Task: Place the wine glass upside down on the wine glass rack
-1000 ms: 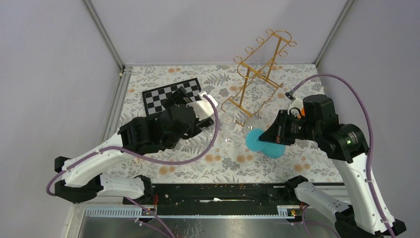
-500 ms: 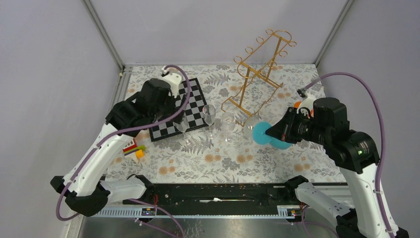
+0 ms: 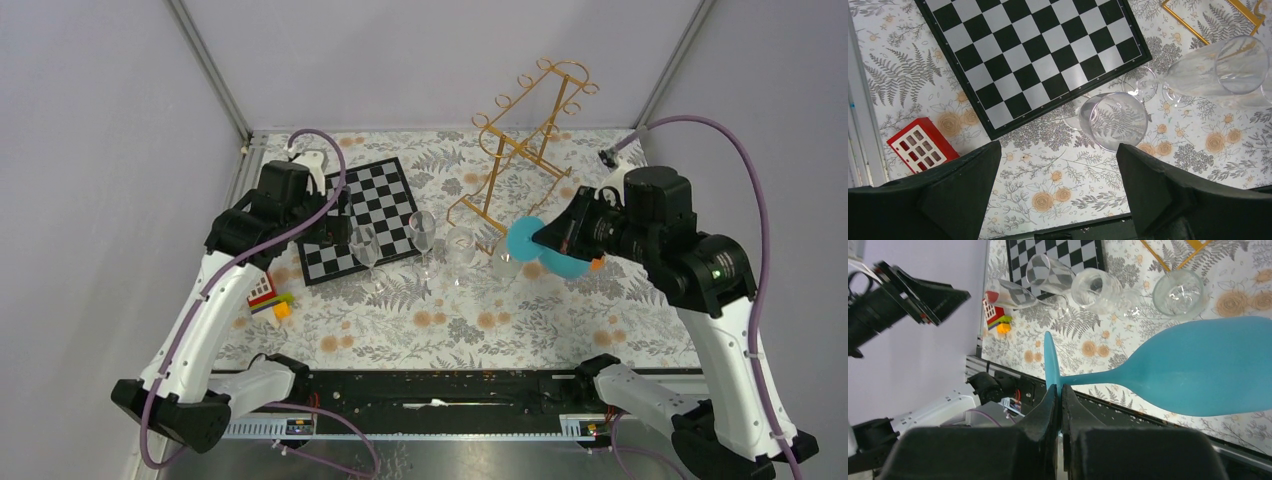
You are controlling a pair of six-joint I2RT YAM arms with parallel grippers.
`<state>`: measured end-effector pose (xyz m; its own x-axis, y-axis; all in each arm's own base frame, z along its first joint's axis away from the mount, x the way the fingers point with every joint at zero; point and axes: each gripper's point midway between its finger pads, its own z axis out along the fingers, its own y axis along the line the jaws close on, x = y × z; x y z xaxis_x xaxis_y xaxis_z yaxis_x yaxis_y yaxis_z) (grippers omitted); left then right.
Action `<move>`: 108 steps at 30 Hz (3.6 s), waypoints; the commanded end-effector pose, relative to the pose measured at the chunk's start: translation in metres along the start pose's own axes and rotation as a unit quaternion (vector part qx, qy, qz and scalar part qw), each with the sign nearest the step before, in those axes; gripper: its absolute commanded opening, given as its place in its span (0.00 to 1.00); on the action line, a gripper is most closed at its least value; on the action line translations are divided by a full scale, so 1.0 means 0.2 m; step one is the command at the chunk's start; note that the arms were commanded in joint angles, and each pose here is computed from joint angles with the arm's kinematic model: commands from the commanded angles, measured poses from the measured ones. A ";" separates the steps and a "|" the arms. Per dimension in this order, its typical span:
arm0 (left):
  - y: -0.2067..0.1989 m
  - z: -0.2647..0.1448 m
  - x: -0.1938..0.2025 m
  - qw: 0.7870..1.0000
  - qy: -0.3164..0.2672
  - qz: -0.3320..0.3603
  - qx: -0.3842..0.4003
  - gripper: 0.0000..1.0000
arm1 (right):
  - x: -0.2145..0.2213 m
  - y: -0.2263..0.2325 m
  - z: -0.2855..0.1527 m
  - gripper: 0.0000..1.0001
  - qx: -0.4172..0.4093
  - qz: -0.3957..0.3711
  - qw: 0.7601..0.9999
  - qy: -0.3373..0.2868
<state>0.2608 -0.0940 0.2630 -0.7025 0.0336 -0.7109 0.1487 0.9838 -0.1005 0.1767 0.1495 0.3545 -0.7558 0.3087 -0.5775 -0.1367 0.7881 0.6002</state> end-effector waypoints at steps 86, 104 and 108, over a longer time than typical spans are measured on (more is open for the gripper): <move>0.20 -0.06 0.00 0.968 -0.242 -0.049 -0.054 0.99 | -0.83 -0.27 0.46 0.00 -0.187 0.362 0.908 -0.099; 0.21 -0.04 0.02 0.969 -0.235 -0.053 -0.055 0.99 | -0.80 -0.24 0.42 0.00 -0.194 0.363 0.906 -0.101; 0.21 -0.03 0.03 0.969 -0.234 -0.054 -0.055 0.99 | -0.81 -0.22 0.40 0.00 -0.198 0.361 0.905 -0.103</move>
<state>0.2546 -0.0544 0.2400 -0.3719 -0.0960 -0.9233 0.0143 0.9939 -0.1091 0.3664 0.1047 0.3496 -0.5971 0.8016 0.0312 0.1874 0.1016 0.9770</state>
